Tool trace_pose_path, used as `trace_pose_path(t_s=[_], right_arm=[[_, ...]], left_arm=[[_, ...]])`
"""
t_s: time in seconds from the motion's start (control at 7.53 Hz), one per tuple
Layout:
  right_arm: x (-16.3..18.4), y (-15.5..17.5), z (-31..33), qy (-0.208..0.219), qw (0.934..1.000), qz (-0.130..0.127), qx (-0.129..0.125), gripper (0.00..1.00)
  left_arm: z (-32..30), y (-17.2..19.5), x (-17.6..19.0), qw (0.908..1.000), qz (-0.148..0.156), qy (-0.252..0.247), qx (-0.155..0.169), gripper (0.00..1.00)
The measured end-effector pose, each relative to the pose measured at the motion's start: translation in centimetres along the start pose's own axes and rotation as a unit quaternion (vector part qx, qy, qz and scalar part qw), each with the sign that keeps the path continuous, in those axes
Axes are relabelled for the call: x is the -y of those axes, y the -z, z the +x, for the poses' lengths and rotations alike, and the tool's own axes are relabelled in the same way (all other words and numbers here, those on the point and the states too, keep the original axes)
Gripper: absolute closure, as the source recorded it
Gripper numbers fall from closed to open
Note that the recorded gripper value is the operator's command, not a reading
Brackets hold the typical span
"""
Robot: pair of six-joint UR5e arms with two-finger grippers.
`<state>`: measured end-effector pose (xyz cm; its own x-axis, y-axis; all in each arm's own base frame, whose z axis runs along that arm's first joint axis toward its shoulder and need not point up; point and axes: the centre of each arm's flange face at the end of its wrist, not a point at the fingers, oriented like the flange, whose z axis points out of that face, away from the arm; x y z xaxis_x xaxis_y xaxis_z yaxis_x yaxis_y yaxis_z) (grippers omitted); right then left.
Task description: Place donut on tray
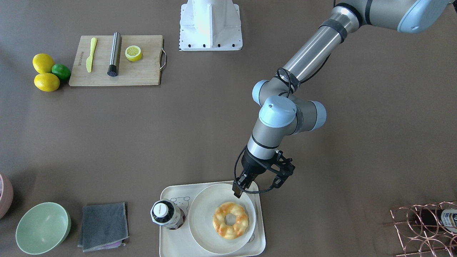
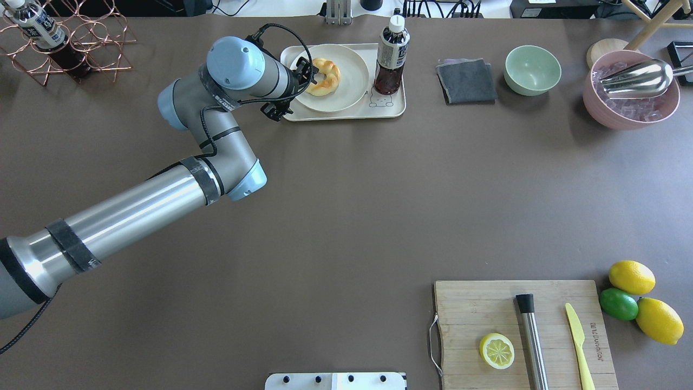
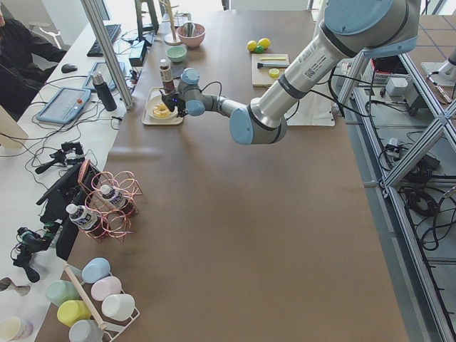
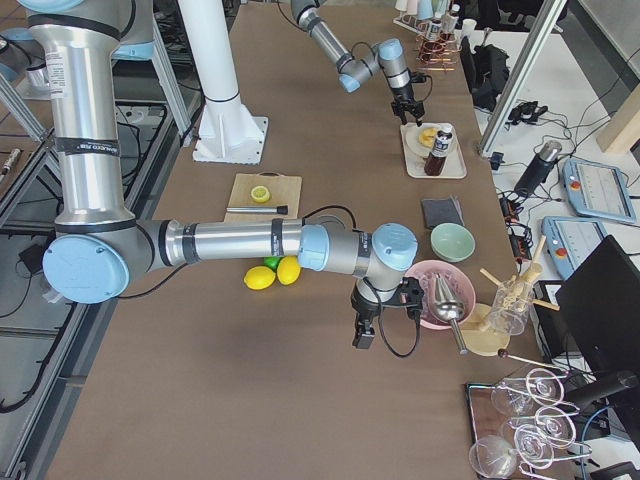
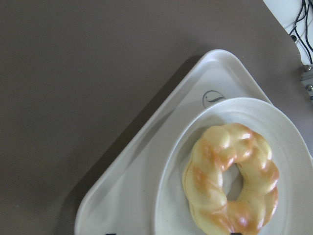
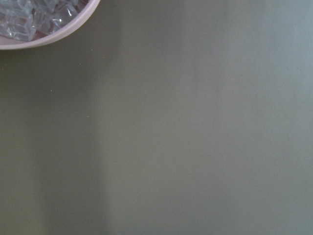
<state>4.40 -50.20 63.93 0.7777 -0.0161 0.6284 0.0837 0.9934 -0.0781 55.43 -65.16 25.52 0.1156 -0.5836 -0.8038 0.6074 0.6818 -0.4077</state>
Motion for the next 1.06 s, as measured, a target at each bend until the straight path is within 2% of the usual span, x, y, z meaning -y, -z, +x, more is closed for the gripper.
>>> trace_pose_path(t_s=[0.27,0.4,0.66,0.8,0.93,1.06], right_arm=[[0.1,0.3,-0.1,-0.002,1.0000,0.003,0.000,0.00],[0.1,0.4,-0.2,-0.001,1.0000,0.004,0.002,0.00],[0.0,0.5,-0.3,0.000,1.0000,0.006,0.004,0.00],[-0.2,0.7,-0.4,0.002,1.0000,0.007,0.004,0.00],[-0.5,0.9,-0.5,0.002,0.9999,0.009,0.004,0.00],[-0.8,0.9,-0.5,0.003,0.9999,0.010,0.004,0.00]], left_arm=[[-3.5,2.4,2.6,0.9984,0.005,-0.056,-0.007,0.02],[-6.0,4.2,5.5,0.9959,0.007,-0.090,-0.002,0.02],[-9.0,9.2,13.6,0.9892,-0.026,-0.143,0.023,0.02],[-10.0,12.6,17.8,0.9829,-0.038,-0.177,0.036,0.02],[-12.3,16.3,21.9,0.9714,-0.051,-0.226,0.054,0.02],[-15.7,19.7,25.8,0.9545,-0.065,-0.282,0.071,0.02]])
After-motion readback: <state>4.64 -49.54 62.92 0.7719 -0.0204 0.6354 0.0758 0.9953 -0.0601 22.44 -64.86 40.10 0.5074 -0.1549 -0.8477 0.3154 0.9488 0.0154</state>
